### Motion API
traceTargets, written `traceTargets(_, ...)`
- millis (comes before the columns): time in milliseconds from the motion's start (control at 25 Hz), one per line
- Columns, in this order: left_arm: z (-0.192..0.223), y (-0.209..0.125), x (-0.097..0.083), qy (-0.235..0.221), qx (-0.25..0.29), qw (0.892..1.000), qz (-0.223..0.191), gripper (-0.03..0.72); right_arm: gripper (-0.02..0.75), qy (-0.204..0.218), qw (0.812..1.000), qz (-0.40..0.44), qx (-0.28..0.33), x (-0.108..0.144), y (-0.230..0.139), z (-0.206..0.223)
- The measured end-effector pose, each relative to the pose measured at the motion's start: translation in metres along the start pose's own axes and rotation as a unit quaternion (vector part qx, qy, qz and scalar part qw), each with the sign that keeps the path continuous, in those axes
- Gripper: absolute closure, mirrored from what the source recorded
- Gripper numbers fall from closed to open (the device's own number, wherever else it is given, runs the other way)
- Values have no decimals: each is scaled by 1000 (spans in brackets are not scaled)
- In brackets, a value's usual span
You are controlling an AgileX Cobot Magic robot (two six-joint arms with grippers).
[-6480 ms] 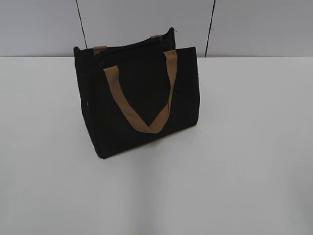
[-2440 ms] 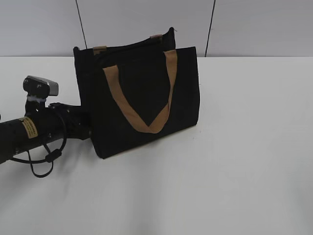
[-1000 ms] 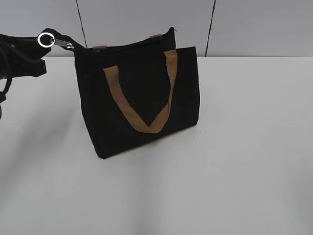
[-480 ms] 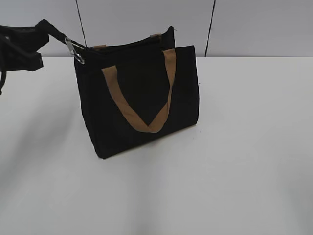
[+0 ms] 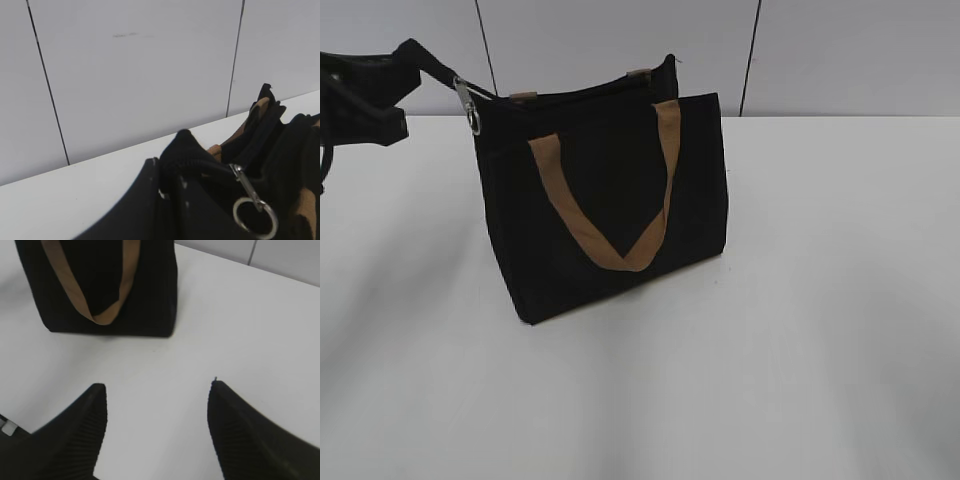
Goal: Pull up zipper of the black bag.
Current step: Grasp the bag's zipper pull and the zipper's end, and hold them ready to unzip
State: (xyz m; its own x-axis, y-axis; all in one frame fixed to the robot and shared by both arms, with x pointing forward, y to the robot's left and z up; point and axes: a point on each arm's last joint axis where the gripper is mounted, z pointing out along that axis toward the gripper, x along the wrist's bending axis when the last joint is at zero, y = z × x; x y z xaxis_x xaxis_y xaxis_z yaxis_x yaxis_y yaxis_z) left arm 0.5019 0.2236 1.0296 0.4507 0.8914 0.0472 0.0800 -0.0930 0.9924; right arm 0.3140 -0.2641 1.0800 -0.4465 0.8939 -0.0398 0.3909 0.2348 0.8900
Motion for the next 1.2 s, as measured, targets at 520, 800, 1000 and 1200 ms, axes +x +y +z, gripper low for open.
traceTargets(520, 0, 0, 0, 0, 0, 1000, 1, 661, 255, 148, 989, 29, 4, -13, 20, 79)
traceTargets(800, 0, 1, 0, 0, -1, 1000, 1, 661, 255, 236, 971, -36, 21, 3, 53, 129)
traceTargets(1000, 0, 1, 0, 0, -1, 1000, 1, 661, 255, 287, 954, -85, 28, 27, 85, 183)
traceTargets(1200, 0, 1, 0, 0, -1, 1000, 1, 661, 255, 327, 937, -119, 33, 54, 102, 233)
